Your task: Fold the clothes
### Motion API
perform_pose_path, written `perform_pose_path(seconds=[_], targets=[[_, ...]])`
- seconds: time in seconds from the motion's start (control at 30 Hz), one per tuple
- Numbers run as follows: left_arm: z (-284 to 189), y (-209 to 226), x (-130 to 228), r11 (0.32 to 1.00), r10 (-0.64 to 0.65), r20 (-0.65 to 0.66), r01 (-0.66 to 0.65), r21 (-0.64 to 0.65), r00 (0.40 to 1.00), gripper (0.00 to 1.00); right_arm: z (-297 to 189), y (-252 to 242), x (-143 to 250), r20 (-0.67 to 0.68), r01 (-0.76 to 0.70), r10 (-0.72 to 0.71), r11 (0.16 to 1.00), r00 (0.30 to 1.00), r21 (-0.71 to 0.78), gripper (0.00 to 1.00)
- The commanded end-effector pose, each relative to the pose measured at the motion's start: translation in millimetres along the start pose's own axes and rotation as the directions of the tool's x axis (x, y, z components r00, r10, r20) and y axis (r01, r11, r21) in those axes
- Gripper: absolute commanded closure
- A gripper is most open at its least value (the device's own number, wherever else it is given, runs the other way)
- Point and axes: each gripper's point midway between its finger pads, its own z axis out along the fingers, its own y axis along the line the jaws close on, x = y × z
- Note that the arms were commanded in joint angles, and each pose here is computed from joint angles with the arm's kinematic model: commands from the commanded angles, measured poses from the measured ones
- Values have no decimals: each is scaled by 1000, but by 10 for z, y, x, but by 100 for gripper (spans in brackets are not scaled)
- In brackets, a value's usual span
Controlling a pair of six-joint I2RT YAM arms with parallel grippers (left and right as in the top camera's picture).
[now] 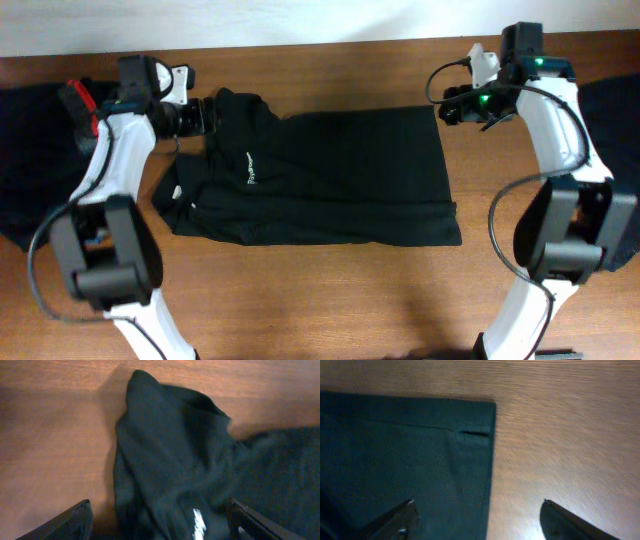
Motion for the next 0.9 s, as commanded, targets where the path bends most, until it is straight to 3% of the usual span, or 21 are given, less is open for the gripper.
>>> perform_pose_path(seconds=[0.0, 0.3, 0.87], targets=[[176, 15, -364, 998, 34, 52, -36, 42, 998, 15, 302, 176, 1, -2, 19, -19, 992, 1000, -121, 14], [596, 68, -494, 995, 52, 86, -59, 84, 995, 15, 918, 171, -46, 20, 50, -47, 988, 999, -148, 12], [1058, -79, -381, 989, 96, 84, -105, 109, 992, 15, 1255, 72, -83, 47, 20, -14, 990, 999, -140, 28]])
